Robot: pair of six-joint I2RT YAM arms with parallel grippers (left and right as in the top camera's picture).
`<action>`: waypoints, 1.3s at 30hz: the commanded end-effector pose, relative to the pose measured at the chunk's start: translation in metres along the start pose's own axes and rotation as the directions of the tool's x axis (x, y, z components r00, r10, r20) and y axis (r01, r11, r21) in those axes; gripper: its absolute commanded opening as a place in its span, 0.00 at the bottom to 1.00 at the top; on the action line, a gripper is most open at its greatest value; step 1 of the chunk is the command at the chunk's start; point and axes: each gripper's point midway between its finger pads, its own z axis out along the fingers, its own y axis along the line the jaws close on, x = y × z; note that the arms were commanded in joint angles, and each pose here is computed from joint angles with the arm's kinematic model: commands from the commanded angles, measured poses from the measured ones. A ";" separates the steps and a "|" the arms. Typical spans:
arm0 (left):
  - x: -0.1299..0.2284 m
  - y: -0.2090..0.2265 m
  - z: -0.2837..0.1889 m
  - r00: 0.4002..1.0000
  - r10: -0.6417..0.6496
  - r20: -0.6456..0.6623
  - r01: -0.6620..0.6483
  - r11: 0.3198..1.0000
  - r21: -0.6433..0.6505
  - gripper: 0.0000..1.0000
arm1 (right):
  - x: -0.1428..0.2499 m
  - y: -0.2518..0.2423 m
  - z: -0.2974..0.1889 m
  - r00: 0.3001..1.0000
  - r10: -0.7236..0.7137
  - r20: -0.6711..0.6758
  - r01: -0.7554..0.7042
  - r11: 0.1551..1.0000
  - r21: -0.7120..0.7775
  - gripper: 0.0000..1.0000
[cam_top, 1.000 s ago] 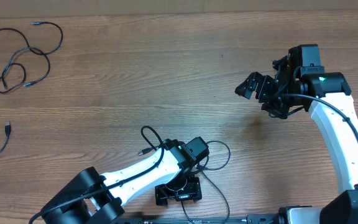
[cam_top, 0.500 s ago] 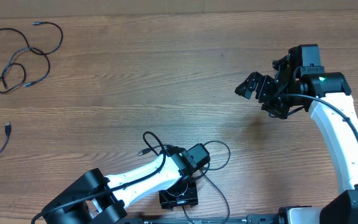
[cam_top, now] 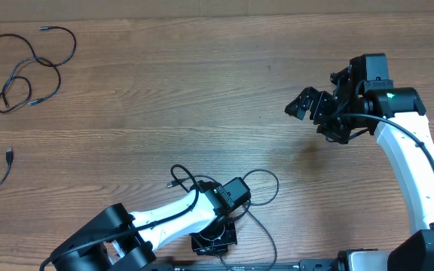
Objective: Untangle cables
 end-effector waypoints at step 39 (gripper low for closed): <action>-0.112 -0.053 -0.435 0.668 -0.273 0.692 -0.212 0.822 0.529 0.04 | 0.034 0.096 -0.044 0.862 -0.501 0.073 0.482 0.769 -0.421 1.00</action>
